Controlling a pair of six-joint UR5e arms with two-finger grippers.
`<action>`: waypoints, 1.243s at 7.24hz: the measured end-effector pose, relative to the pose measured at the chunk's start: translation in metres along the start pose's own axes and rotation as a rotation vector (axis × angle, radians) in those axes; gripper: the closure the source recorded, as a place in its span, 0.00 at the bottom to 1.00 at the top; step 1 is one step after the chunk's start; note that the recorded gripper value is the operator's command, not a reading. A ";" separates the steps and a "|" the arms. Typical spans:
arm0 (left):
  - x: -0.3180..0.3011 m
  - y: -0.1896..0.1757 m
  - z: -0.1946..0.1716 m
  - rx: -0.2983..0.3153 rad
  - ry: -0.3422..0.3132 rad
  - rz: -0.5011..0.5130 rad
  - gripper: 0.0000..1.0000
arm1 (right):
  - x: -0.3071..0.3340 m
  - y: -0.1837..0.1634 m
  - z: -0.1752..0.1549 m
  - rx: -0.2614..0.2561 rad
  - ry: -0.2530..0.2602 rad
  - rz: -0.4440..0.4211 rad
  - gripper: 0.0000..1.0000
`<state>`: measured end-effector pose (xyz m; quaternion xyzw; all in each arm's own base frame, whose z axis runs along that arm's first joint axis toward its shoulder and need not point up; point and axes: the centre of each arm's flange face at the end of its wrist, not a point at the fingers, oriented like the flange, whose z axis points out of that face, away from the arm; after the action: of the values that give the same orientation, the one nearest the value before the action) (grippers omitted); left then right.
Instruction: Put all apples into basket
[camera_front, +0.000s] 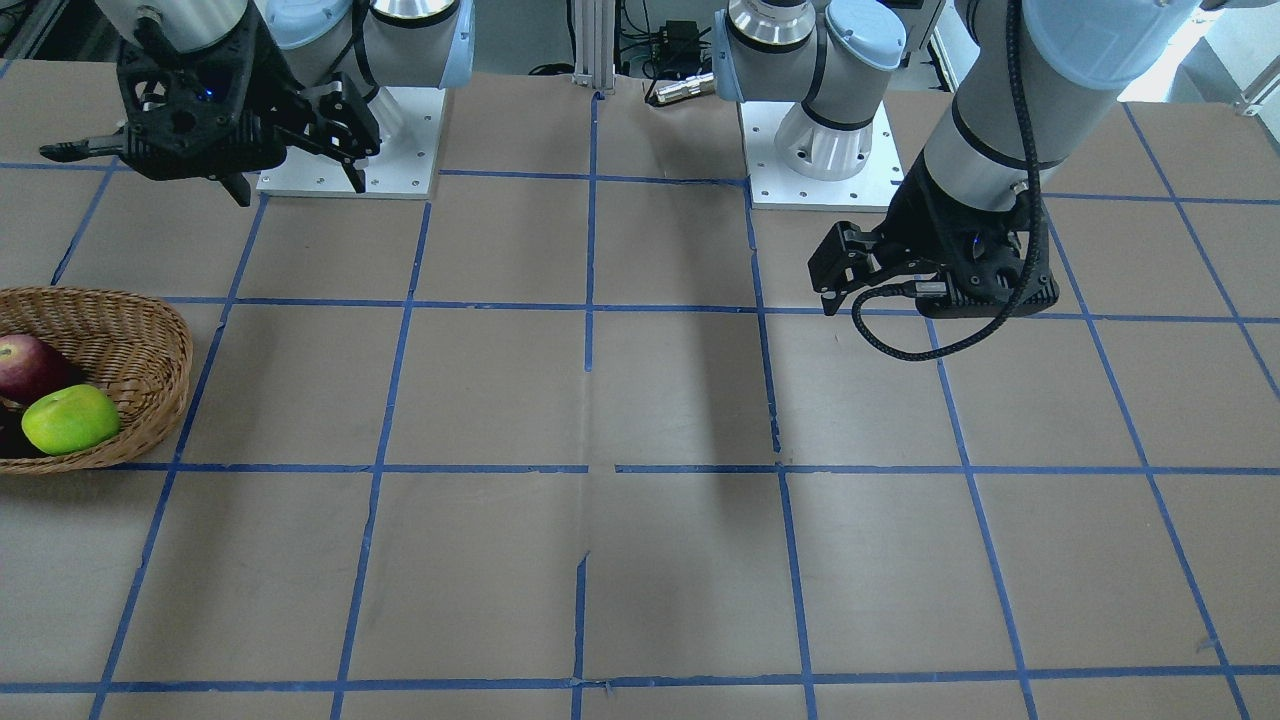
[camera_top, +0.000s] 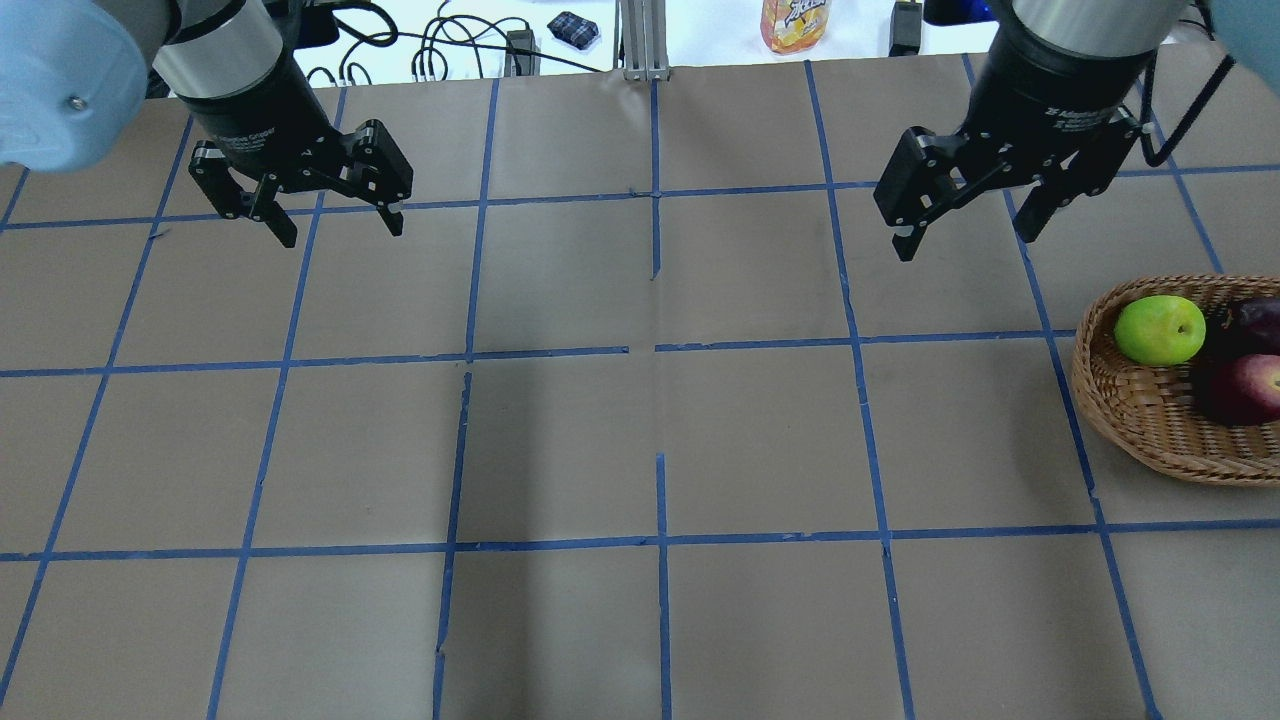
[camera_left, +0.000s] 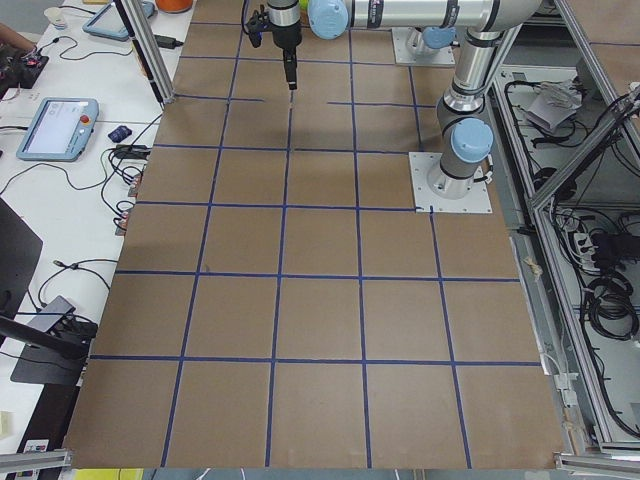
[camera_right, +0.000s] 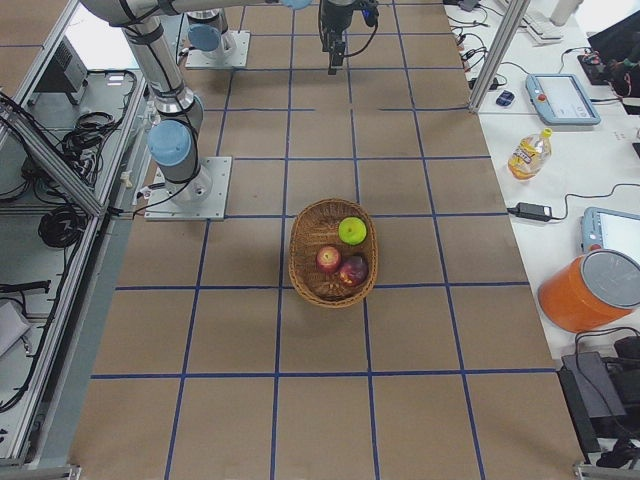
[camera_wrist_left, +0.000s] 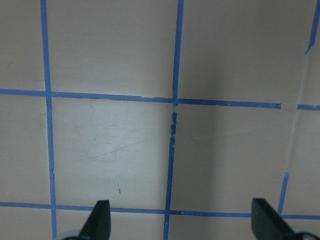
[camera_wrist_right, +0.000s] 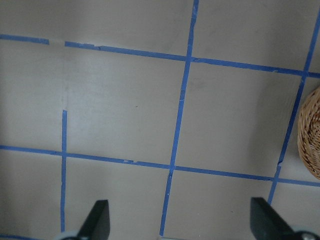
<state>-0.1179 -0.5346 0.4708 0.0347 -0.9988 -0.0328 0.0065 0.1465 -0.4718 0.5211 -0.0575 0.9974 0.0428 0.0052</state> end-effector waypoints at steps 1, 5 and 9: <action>0.000 0.000 -0.001 0.001 0.000 0.000 0.00 | -0.004 -0.002 0.002 0.034 0.023 0.049 0.00; 0.000 0.003 -0.004 0.006 0.000 0.000 0.00 | -0.006 -0.014 -0.004 0.174 0.031 0.083 0.00; 0.000 0.003 -0.004 0.004 0.000 0.000 0.00 | -0.007 -0.017 -0.004 0.194 0.021 0.076 0.00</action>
<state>-0.1178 -0.5316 0.4750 0.0349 -0.9989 -0.0309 0.0065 0.1549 -0.4880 0.5240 -0.0194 0.9983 -0.0543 -0.0013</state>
